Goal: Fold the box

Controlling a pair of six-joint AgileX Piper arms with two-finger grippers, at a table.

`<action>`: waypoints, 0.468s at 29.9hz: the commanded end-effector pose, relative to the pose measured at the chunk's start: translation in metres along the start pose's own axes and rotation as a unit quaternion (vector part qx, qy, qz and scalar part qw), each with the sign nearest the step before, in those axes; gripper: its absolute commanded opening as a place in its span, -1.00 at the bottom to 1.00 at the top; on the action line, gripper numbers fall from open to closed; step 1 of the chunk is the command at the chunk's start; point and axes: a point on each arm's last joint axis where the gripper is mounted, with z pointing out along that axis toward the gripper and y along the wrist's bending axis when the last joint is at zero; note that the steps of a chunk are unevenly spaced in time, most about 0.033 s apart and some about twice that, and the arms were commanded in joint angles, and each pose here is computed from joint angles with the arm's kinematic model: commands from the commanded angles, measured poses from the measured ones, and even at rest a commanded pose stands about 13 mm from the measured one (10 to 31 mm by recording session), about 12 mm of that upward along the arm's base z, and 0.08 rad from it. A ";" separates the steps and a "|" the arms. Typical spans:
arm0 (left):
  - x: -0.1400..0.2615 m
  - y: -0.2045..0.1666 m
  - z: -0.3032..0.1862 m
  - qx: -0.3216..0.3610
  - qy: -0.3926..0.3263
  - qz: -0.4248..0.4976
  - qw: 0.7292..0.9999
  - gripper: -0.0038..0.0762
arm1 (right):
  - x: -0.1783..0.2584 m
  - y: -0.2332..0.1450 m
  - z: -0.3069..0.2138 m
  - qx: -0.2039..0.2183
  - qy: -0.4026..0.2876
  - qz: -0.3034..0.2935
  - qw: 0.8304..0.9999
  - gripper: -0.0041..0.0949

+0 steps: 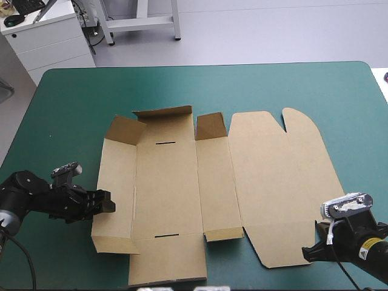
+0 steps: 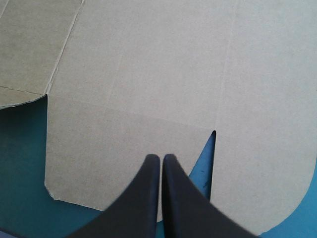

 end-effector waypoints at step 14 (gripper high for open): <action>-0.015 -0.008 0.012 0.092 0.014 -0.010 0.996 0.27 | -0.008 0.000 -0.005 0.003 -0.024 -0.004 1.000 -0.92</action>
